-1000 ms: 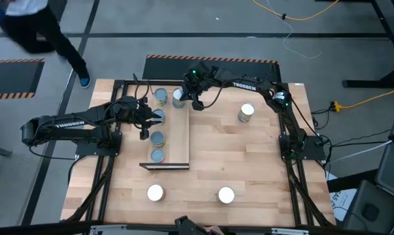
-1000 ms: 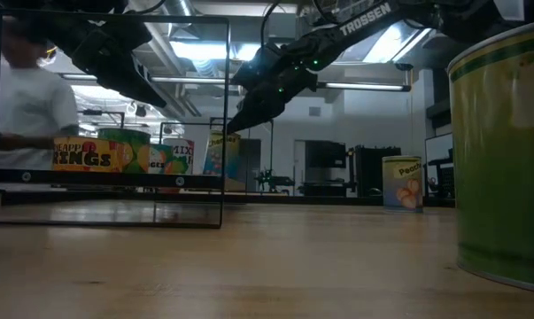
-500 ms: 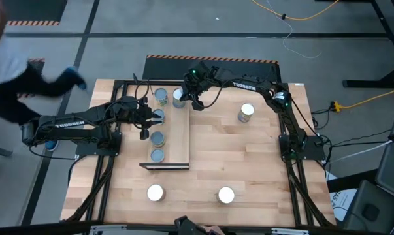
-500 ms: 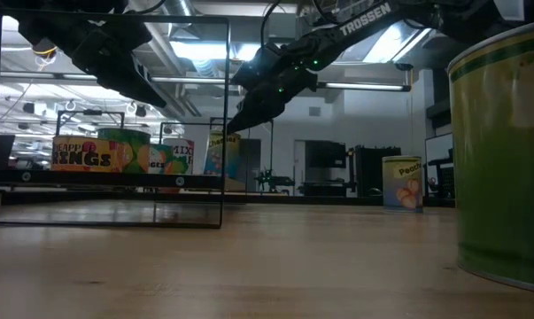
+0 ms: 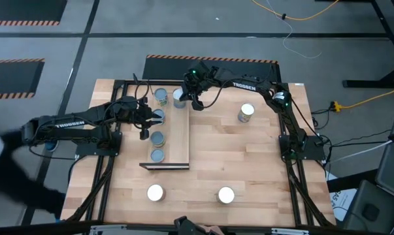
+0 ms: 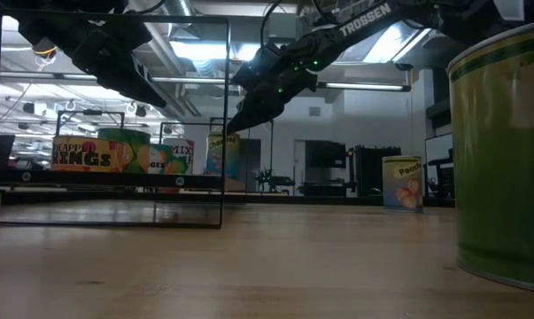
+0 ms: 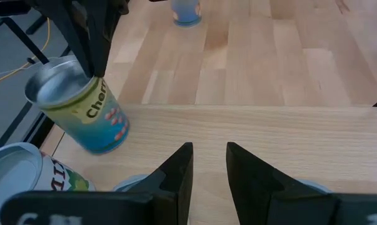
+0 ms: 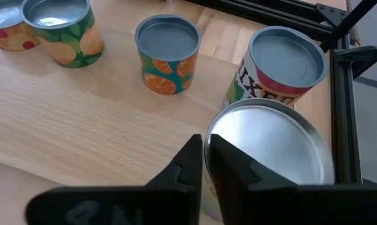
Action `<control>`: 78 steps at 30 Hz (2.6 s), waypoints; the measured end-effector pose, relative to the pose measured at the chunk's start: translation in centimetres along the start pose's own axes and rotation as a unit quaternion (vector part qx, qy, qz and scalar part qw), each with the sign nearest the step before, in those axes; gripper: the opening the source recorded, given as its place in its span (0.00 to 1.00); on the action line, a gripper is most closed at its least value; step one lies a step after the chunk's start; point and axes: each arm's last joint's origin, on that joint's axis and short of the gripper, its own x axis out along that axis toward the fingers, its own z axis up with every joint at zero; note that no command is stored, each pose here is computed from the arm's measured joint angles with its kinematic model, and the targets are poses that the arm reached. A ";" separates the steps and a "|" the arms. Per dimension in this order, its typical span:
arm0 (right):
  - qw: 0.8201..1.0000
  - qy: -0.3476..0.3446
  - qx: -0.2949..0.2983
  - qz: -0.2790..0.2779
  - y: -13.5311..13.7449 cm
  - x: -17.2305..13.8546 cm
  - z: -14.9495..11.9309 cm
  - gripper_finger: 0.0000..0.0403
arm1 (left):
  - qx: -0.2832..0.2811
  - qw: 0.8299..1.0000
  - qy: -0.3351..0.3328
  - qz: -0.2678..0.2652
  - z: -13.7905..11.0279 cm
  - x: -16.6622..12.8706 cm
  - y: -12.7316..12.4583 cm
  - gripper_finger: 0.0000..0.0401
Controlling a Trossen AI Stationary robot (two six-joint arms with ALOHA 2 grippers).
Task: Pick and place cans onto a shelf
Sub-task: Put the canned cherries on the shelf, then put the large canned oranges on the shelf
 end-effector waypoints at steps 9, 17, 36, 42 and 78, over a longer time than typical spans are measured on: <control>1.000 0.001 0.000 -0.001 0.0 0.0 0.0 0.26 | 0.000 1.000 0.000 0.000 0.0 0.0 0.0 0.22; 1.000 -0.003 -0.003 -0.003 -0.1 0.0 0.1 0.27 | 0.000 1.000 0.000 0.000 0.0 0.0 0.0 0.22; 0.998 0.035 -0.009 -0.060 2.2 -6.7 4.2 0.28 | 0.000 1.000 0.000 0.000 0.0 0.0 0.0 0.22; 0.997 0.054 0.003 -0.046 4.1 -10.4 5.4 0.28 | 0.000 1.000 -0.001 0.000 0.0 0.0 0.0 0.22; 0.981 0.067 0.171 -0.056 19.8 -20.8 -6.3 0.28 | -0.061 0.981 -0.179 -0.043 3.7 -0.6 -1.7 0.22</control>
